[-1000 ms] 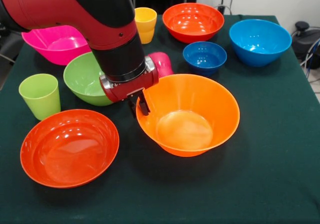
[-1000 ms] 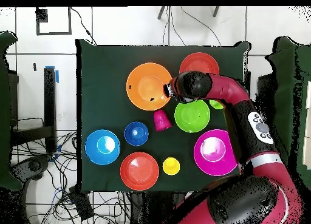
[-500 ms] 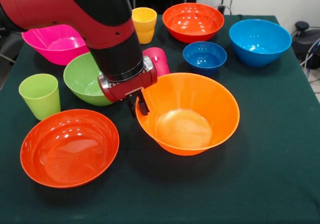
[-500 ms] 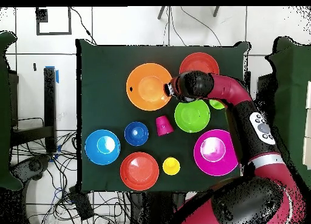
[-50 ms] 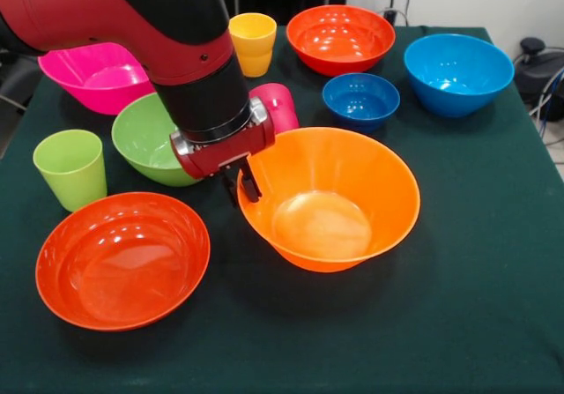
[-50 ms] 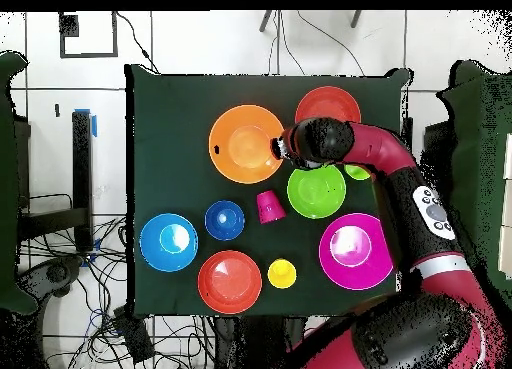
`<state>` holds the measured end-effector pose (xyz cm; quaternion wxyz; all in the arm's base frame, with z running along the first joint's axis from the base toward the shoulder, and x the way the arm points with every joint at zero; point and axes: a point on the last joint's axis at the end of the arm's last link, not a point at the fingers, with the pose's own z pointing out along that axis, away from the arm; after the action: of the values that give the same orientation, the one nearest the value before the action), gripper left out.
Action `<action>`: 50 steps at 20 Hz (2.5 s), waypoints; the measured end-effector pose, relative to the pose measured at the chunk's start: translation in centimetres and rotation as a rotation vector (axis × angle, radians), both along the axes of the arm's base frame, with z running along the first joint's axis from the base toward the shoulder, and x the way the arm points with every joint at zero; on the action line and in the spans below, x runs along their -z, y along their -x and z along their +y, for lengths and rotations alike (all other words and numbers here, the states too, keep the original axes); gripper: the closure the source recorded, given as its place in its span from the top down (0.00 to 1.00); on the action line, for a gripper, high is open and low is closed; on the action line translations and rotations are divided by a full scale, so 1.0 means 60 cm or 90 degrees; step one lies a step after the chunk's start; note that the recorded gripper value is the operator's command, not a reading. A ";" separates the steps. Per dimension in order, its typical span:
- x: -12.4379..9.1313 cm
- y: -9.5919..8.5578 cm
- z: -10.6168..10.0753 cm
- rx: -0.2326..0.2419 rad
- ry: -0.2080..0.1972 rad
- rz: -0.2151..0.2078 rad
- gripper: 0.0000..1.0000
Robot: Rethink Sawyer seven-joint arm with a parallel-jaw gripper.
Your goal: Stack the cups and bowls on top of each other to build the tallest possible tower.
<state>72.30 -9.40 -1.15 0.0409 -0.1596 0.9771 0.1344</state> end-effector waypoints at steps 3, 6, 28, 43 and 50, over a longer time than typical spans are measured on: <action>0.000 0.001 -0.002 0.001 -0.001 0.001 0.00; 0.001 0.005 -0.004 0.002 -0.004 0.003 0.00; 0.012 0.066 -0.048 0.011 -0.022 0.027 0.00; 0.014 0.075 -0.049 -0.010 -0.018 0.017 1.00; 0.033 0.102 -0.050 -0.035 -0.001 0.007 1.00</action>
<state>66.17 -12.38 -3.12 0.0317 -0.1860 0.9724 0.1372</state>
